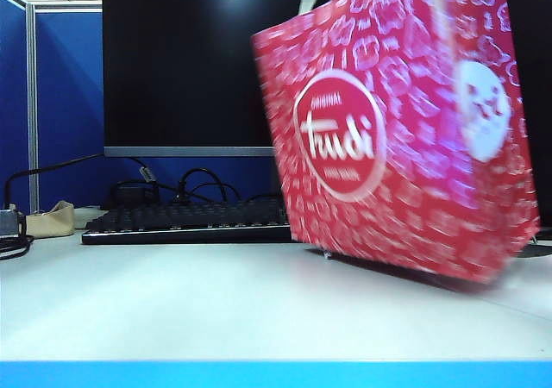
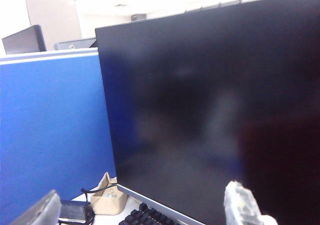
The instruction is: Open the paper bag and put two oranges into the paper bag.
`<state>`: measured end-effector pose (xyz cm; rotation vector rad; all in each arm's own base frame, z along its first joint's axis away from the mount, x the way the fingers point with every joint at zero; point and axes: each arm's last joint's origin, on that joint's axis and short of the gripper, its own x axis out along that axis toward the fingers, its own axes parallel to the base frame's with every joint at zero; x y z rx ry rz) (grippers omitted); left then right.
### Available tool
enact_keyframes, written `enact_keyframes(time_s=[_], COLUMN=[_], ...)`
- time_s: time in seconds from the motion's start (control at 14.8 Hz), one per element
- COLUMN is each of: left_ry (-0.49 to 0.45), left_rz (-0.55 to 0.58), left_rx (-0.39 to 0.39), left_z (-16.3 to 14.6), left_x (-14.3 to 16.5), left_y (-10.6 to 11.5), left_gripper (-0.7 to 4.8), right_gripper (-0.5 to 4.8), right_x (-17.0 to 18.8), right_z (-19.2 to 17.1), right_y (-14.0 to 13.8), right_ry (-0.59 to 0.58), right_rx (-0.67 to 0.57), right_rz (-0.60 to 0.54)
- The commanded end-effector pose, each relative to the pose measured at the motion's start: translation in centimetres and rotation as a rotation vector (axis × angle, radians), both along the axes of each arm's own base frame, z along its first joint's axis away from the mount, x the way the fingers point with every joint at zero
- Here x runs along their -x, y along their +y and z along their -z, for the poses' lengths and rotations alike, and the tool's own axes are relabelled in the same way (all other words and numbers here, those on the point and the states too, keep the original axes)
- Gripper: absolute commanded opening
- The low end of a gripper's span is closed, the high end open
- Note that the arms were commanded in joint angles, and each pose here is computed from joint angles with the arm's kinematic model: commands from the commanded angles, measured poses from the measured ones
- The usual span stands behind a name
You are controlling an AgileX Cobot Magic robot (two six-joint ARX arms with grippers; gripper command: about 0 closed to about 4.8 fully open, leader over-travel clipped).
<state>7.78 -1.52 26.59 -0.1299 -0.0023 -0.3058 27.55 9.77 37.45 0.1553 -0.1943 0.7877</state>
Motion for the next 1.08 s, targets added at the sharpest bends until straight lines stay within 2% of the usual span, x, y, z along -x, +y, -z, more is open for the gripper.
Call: enact_keyframes(time_s=[0.07, 0.13, 0.27, 0.4, 0.54, 0.74, 0.88, 1.08], left_ry=[-0.023, -0.025, -0.049, -0.054, -0.054, -0.055, -0.054, -0.054], left_rz=[0.001, 0.000, 0.000, 0.001, 0.004, 0.011, 0.023, 0.022], left_rx=[0.002, 0.002, 0.006, 0.006, 0.006, 0.006, 0.005, 0.005], left_z=[-0.3, -0.3, -0.5, -0.6, -0.6, -0.6, -0.6, -0.6], left_x=[0.0, 0.0, 0.0, 0.0, 0.0, 0.1, 0.1, 0.1], left_y=[0.0, 0.0, 0.0, 0.0, 0.0, 0.0, -0.1, -0.1], left_gripper=[-0.06, -0.06, -0.06, -0.06, -0.06, -0.06, -0.06, -0.06], right_gripper=[4.23, 4.23, 4.22, 4.22, 4.22, 4.16, 3.64, 3.65], right_x=[0.1, 0.1, 0.1, 0.3, -0.3, -1.9, -1.8, -1.7], right_z=[-0.4, -0.3, -0.2, -0.4, -0.1, 0.7, 0.6, -1.6], right_y=[-0.1, -0.1, 0.4, 1.2, 2.7, 3.4, 3.6, 3.8], right_ry=[-0.002, 0.044, 0.109, 0.084, 0.117, 0.118, 0.102, 0.048], right_rx=[-0.016, -0.047, -0.111, -0.139, -0.264, -0.507, -0.535, -0.546], right_rz=[-0.007, -0.020, -0.129, -0.160, -0.181, -0.322, -0.351, -0.376])
